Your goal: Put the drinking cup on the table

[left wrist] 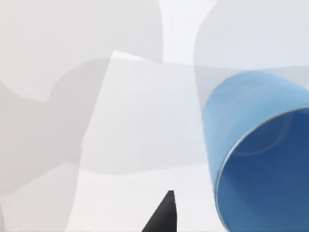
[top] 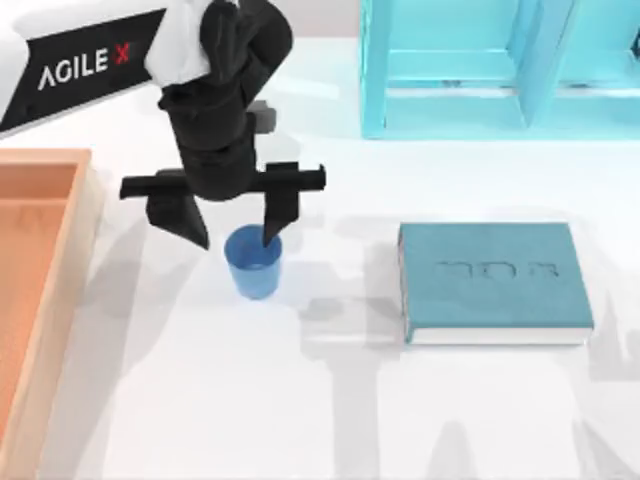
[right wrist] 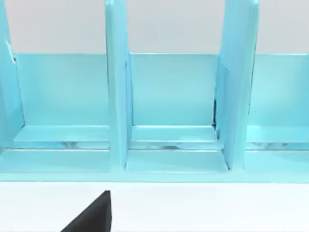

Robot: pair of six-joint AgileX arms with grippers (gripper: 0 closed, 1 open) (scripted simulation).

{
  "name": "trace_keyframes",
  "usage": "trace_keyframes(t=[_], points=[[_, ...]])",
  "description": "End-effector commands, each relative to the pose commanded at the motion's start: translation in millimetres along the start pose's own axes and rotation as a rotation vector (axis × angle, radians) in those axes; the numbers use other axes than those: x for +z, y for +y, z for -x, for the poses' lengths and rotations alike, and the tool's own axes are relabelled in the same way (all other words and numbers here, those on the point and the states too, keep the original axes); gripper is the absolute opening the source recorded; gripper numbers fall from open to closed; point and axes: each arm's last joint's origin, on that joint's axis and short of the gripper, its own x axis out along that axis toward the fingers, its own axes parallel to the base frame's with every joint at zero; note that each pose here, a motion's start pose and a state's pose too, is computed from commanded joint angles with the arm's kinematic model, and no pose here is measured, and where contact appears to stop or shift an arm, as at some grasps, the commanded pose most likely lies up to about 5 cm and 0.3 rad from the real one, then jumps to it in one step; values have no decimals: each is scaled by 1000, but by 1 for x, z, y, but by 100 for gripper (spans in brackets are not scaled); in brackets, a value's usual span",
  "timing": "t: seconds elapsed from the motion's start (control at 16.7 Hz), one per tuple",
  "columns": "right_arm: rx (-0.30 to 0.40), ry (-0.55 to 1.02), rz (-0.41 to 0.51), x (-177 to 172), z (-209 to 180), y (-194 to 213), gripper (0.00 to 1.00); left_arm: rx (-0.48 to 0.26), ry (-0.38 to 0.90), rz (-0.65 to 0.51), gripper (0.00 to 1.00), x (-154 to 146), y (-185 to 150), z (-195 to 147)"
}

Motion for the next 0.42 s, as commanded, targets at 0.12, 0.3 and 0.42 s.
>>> trace_keyframes(t=[0.12,0.3,0.42], points=[[0,0,0,0,0,0,100,0,0,0,100,0,0,0],[0,0,0,0,0,0,100,0,0,0,100,0,0,0],[0,0,0,0,0,0,100,0,0,0,100,0,0,0]])
